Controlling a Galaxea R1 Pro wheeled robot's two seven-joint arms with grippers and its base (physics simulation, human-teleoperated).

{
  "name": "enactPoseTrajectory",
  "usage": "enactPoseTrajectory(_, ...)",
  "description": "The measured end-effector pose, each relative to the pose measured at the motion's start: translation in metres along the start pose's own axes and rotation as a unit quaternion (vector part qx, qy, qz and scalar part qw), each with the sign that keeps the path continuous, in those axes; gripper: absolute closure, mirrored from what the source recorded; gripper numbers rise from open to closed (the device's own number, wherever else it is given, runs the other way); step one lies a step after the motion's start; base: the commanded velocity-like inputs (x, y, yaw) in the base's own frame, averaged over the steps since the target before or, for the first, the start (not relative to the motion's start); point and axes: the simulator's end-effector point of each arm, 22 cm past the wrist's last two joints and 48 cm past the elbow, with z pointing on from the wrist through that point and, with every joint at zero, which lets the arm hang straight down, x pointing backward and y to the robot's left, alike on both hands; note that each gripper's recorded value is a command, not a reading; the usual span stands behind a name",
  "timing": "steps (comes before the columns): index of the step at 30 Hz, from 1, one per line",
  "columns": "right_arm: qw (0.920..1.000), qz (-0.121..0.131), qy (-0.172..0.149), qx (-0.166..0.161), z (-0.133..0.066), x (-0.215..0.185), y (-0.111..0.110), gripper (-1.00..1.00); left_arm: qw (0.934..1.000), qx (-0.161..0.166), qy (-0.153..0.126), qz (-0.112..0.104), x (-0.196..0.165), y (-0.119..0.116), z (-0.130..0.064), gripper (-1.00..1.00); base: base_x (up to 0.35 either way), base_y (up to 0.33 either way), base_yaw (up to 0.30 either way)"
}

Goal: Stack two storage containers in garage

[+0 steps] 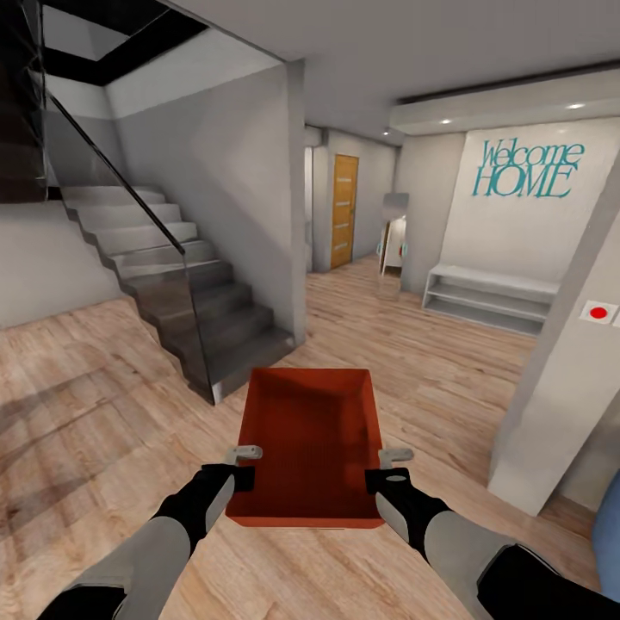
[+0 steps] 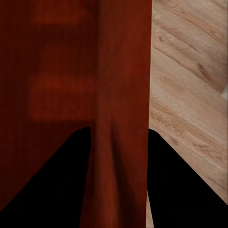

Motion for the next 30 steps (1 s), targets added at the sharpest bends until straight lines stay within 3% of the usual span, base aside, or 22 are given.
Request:
enactPoseTrajectory(12, 1.0000, 0.001, 0.000, 0.000, 0.0000, -0.0004, -0.0001, 1.00, 1.0000, 0.001, 0.000, -0.001, 0.0003, -0.0001, 0.0001, 1.00, 0.322, 0.000, -0.014)
enactPoseTrajectory(30, 1.0000, 0.001, 0.000, 0.000, -0.0001, -0.0003, -0.0001, 1.00, 1.0000, 0.001, 0.000, -0.001, 0.0002, -0.0001, 0.0001, 1.00, 0.322, 0.000, -0.247)
